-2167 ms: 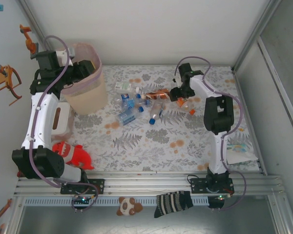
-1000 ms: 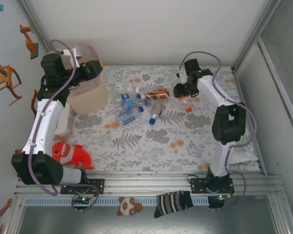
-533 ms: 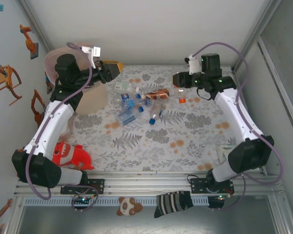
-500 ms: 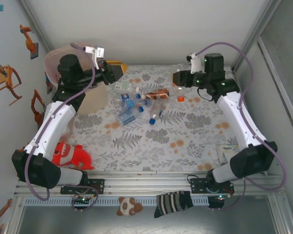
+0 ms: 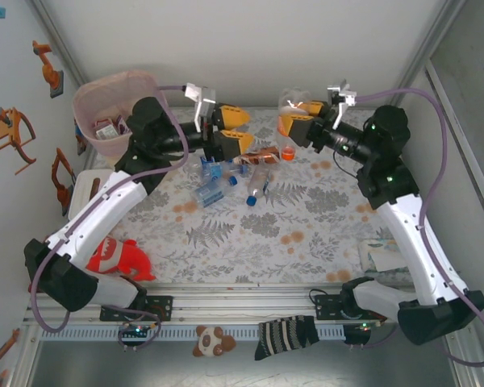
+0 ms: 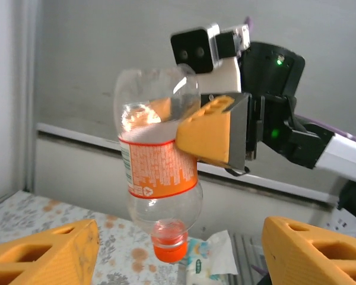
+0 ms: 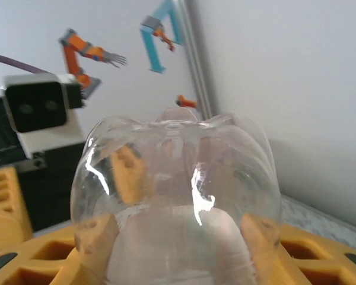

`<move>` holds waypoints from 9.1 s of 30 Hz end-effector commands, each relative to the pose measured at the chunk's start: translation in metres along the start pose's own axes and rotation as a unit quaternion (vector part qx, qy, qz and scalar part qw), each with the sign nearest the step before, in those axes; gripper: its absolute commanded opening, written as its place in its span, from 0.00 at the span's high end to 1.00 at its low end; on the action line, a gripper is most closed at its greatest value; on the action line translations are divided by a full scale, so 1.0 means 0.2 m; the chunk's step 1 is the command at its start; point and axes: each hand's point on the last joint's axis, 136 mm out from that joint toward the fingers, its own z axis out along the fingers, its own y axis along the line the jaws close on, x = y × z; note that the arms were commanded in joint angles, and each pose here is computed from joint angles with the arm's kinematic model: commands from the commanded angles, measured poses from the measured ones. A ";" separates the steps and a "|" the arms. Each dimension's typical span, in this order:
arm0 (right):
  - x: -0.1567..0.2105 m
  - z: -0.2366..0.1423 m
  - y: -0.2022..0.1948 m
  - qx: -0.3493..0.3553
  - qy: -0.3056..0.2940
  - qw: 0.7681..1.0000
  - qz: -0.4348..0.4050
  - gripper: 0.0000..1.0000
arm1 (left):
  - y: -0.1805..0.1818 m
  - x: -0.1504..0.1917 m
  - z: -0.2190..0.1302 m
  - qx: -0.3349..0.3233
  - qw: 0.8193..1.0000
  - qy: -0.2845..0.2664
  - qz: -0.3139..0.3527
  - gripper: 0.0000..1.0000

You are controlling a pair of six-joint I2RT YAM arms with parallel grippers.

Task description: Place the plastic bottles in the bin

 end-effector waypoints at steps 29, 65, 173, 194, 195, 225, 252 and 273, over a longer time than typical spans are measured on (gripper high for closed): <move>-0.12 -0.01 0.51 -0.134 -0.061 0.982 -0.119 0.48 | -0.35 0.04 0.22 0.115 0.987 0.022 0.111 0.43; 0.01 -0.20 0.34 0.026 -0.015 0.986 -0.167 0.19 | 0.47 -0.04 -0.45 -0.342 0.931 0.107 0.076 0.55; 0.10 -0.08 0.26 0.023 0.015 0.992 -0.121 0.20 | 1.30 0.59 -1.36 -0.490 0.808 0.189 -0.269 0.92; 0.14 -0.07 0.23 0.032 0.027 0.992 -0.120 0.20 | 1.37 1.10 -1.44 -0.467 0.751 0.264 -0.386 0.97; 0.14 -0.07 0.23 0.032 0.028 0.992 -0.119 0.20 | 1.37 1.13 -1.45 -0.469 0.747 0.267 -0.389 0.97; 0.12 -0.07 0.22 0.041 0.027 0.993 -0.111 0.20 | 1.17 0.94 -1.62 -0.538 0.716 0.281 -0.345 0.98; 0.92 0.13 -0.64 0.372 0.265 0.877 0.152 0.21 | 0.87 0.16 -1.27 -0.461 0.855 0.094 -0.219 0.85; 1.85 0.24 -0.82 0.532 0.362 0.713 0.279 0.13 | 0.77 0.35 -1.04 -0.399 0.887 0.071 -0.221 0.69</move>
